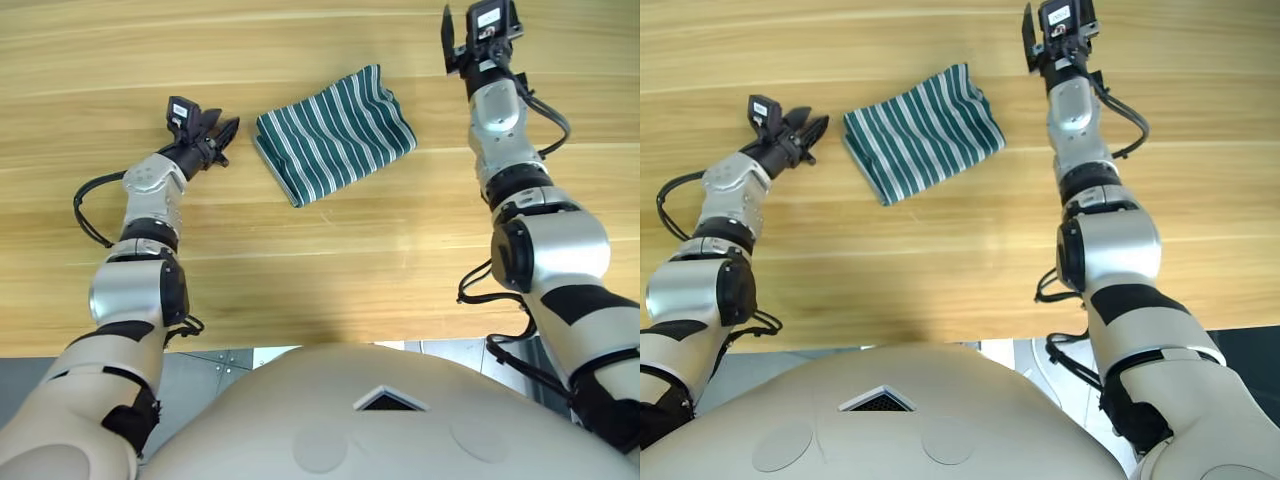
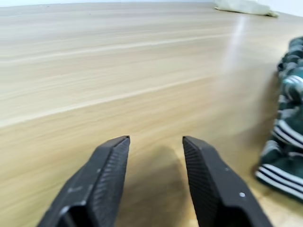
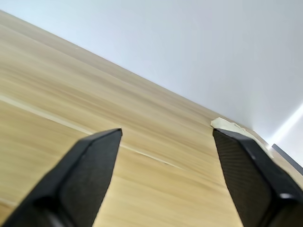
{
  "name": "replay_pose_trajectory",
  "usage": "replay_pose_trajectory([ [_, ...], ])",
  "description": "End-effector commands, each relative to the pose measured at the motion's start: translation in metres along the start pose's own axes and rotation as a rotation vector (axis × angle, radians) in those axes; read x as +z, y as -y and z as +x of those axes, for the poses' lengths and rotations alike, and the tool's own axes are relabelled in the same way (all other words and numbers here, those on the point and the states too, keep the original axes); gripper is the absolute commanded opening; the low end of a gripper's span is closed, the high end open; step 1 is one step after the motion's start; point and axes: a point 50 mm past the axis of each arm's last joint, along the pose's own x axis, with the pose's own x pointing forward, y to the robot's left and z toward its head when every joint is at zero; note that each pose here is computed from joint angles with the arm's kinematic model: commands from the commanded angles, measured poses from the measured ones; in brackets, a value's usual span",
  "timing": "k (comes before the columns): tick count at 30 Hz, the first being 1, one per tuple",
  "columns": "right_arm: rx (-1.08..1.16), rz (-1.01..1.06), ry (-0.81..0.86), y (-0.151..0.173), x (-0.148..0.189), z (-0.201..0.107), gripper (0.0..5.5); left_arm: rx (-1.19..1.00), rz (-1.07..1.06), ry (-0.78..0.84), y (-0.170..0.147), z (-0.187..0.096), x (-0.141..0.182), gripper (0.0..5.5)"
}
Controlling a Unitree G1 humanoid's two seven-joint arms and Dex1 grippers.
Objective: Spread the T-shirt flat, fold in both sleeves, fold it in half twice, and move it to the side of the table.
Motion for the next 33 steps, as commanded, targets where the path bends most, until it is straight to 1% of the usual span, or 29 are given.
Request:
replay_pose_trajectory([
  [1, 0.404, -0.035, 0.094, -0.033, -0.006, -0.02, 4.12, -0.08, -0.08, 0.179, 0.002, -0.004, 0.013, 2.63],
  [4, 0.621, -0.042, 0.208, -0.031, 0.001, -0.034, 4.66, -0.248, -0.079, 0.435, 0.009, -0.014, 0.035, 3.1],
  [5, 0.652, -0.042, 0.234, -0.03, 0.004, -0.036, 4.71, -0.281, -0.049, 0.471, 0.012, -0.015, 0.038, 3.29],
  [7, 0.721, -0.103, 0.251, -0.036, 0.005, -0.042, 4.71, -0.334, 0.014, 0.496, 0.022, -0.016, 0.037, 3.29],
  [11, 0.821, -0.201, 0.248, -0.059, 0.002, -0.051, 4.07, -0.402, 0.104, 0.529, 0.034, -0.019, 0.037, 3.32],
  [16, 0.884, -0.28, 0.207, -0.08, -0.008, -0.06, 3.23, -0.417, 0.214, 0.502, 0.045, -0.015, 0.036, 2.54],
  [17, 0.888, -0.297, 0.198, -0.084, -0.009, -0.06, 2.99, -0.415, 0.221, 0.501, 0.046, -0.014, 0.036, 2.31],
  [19, 0.891, -0.344, 0.17, -0.093, -0.014, -0.06, 2.73, -0.412, 0.226, 0.505, 0.049, -0.013, 0.035, 2.1],
  [21, 0.903, -0.395, 0.147, -0.1, -0.019, -0.062, 2.28, -0.411, 0.227, 0.508, 0.051, -0.012, 0.035, 1.72],
  [23, 1.046, -0.399, 0.17, -0.111, -0.025, -0.081, 1.93, -0.407, 0.222, 0.51, 0.052, -0.012, 0.034, 1.4],
  [25, 1.253, -0.344, 0.26, -0.116, -0.021, -0.113, 1.5, -0.4, 0.218, 0.511, 0.052, -0.012, 0.033, 1.03],
  [27, 1.36, -0.268, 0.394, -0.111, -0.002, -0.136, 1.11, -0.394, 0.214, 0.508, 0.051, -0.012, 0.032, 0.71],
  [28, 1.366, -0.236, 0.439, -0.107, 0.008, -0.14, 0.92, -0.391, 0.211, 0.507, 0.051, -0.012, 0.032, 0.55],
  [29, 1.348, -0.216, 0.462, -0.103, 0.016, -0.138, 0.81, -0.386, 0.208, 0.507, 0.051, -0.012, 0.032, 0.46],
  [30, 1.318, -0.209, 0.467, -0.098, 0.021, -0.133, 0.58, -0.381, 0.204, 0.507, 0.05, -0.012, 0.032, 0.26],
  [32, 1.255, -0.204, 0.447, -0.093, 0.025, -0.123, 0.21, -0.373, 0.199, 0.507, 0.05, -0.011, 0.032, 0.0],
  [33, 1.214, -0.207, 0.428, -0.093, 0.026, -0.116, 0.03, -0.367, 0.195, 0.506, 0.049, -0.011, 0.032, 0.0],
])
